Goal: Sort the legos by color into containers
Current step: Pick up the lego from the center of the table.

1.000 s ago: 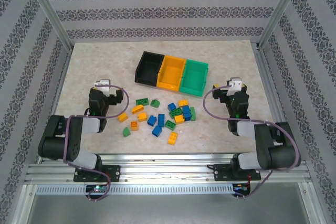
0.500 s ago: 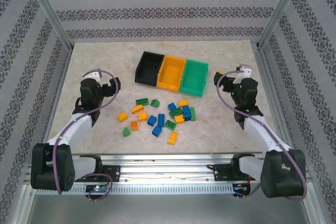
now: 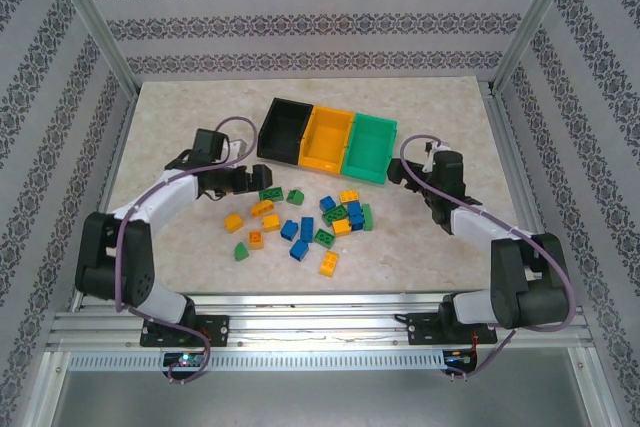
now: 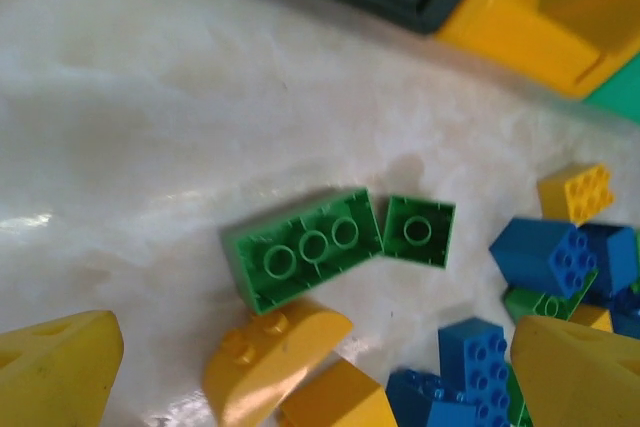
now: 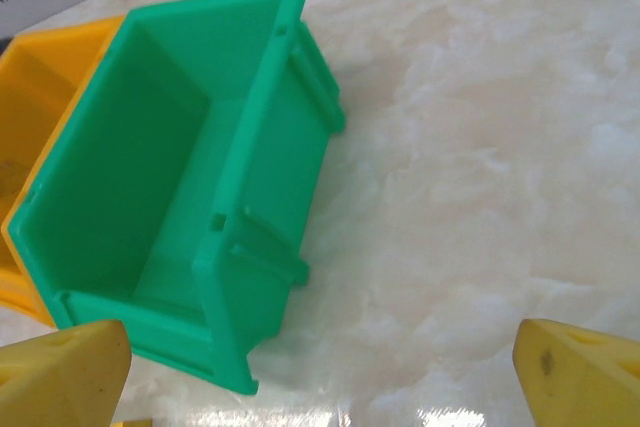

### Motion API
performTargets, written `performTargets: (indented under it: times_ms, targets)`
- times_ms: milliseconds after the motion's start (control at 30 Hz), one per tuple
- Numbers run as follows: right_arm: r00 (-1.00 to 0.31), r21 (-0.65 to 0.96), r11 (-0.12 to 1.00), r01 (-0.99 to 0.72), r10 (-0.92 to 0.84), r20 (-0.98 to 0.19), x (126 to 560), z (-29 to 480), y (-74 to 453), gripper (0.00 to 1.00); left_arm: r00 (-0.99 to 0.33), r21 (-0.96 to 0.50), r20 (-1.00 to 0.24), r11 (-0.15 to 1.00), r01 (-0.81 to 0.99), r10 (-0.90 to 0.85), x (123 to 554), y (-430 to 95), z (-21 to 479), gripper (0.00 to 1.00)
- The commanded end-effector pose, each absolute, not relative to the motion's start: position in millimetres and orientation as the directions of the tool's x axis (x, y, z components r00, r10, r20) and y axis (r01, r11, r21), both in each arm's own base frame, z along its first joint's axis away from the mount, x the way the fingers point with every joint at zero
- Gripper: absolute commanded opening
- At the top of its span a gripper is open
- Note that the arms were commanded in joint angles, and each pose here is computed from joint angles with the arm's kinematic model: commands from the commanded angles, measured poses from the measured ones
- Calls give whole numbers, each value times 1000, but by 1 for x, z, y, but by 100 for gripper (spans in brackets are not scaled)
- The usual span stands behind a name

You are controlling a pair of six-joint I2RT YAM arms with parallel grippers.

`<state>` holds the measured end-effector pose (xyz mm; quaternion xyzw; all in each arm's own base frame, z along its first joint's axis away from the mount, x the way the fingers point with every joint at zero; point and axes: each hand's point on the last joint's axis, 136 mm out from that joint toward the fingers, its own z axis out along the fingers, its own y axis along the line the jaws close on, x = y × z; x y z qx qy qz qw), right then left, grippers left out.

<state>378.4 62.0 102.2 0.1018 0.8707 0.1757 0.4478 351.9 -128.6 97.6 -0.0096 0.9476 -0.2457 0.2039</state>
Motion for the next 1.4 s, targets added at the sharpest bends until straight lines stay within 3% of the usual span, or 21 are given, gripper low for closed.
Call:
performTargets:
  times_ms: [0,233,400,633,1000,1367]
  targets:
    - [-520,393,915,93,382,-764,373,103,51,98,-967,-387,-255,916,109,7,333,-138,80,100]
    - [-452,402,905,138,419,-788,360,111,41,98,-981,-126,-110,977,171,158,344,-145,47,100]
    - [-455,405,904,137,420,-785,361,111,43,98,-975,0,-83,978,207,206,353,-147,39,100]
    - [-466,405,905,133,418,-780,363,109,46,98,-984,-4,-87,987,158,157,358,-151,26,99]
    - [-452,363,922,136,383,-805,364,114,44,98,-977,-47,-152,986,158,149,367,-160,43,61]
    - [-442,360,924,130,379,-813,364,116,46,98,-951,-83,-276,982,167,138,401,-162,95,61]
